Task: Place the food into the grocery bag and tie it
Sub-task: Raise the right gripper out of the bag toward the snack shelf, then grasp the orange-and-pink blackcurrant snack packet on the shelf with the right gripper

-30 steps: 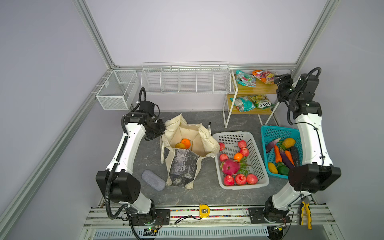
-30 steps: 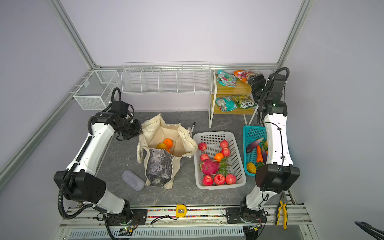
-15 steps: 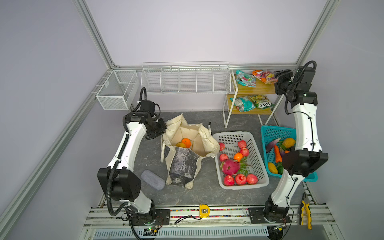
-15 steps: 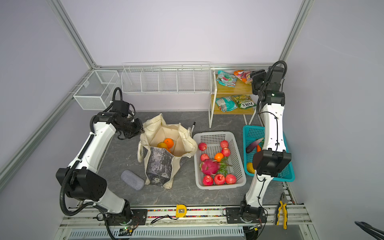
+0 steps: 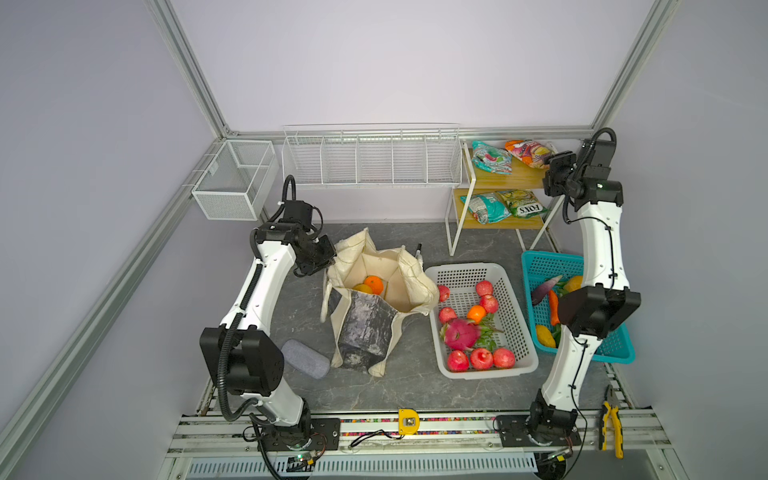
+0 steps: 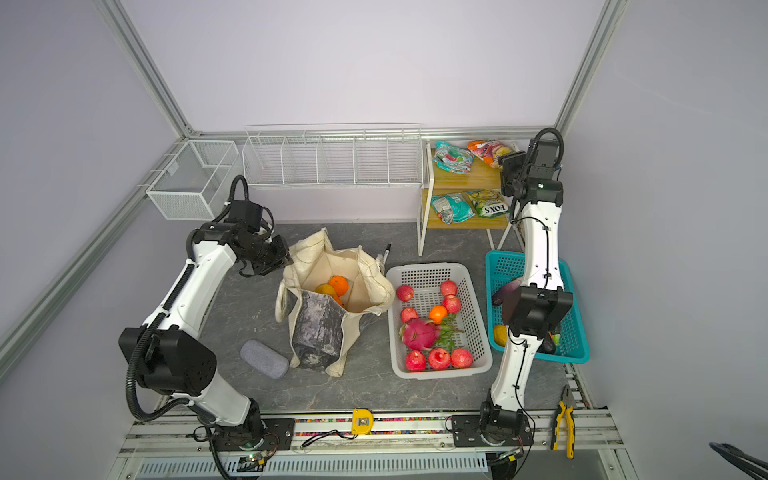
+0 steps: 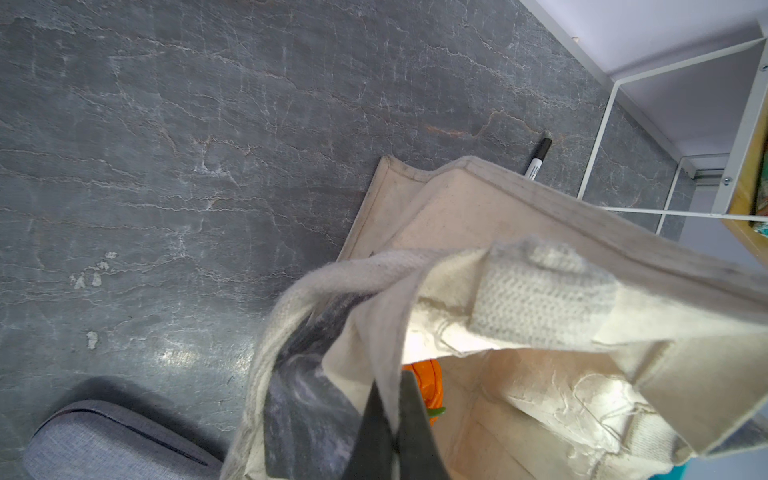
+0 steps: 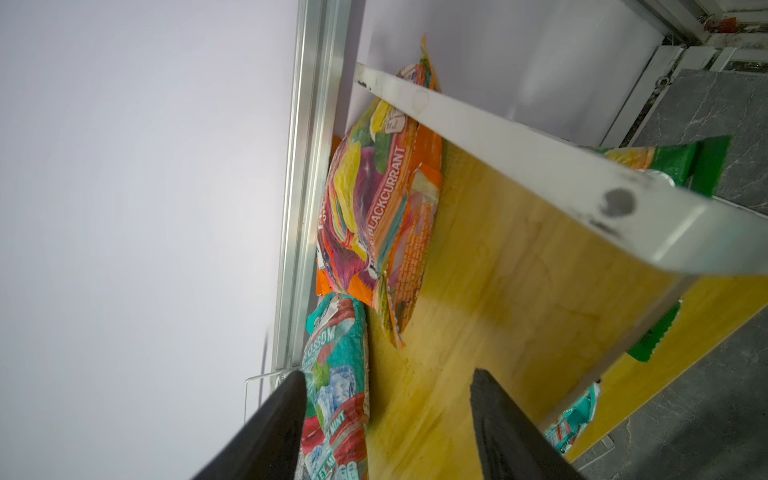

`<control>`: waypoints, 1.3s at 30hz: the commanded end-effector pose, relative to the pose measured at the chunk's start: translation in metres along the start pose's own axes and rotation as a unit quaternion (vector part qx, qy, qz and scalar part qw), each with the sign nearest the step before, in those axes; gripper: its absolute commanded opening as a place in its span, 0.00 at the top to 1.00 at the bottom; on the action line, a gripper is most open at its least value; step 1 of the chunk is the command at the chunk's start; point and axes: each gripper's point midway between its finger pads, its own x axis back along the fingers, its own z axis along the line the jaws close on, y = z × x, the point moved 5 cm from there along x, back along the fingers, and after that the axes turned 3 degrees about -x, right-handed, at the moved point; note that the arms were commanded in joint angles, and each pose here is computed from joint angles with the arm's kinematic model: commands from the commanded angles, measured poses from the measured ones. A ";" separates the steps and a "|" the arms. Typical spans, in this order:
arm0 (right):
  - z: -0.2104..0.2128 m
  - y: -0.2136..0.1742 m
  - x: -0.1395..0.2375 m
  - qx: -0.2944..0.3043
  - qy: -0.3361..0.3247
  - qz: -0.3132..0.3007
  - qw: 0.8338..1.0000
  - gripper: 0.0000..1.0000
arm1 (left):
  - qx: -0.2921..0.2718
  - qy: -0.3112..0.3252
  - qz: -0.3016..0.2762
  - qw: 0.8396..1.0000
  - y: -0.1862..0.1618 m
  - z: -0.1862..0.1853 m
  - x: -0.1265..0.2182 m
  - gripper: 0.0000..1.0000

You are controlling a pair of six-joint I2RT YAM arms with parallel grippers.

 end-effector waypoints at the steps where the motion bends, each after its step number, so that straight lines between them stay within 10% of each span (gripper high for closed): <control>1: -0.002 0.007 -0.003 -0.017 -0.004 -0.014 1.000 0.36 | -0.010 -0.019 -0.019 1.000 0.013 -0.009 0.004 1.00; 39: -0.035 0.012 -0.073 -0.066 -0.013 -0.061 0.996 0.47 | -0.006 -0.022 -0.002 1.000 0.011 -0.007 -0.008 1.00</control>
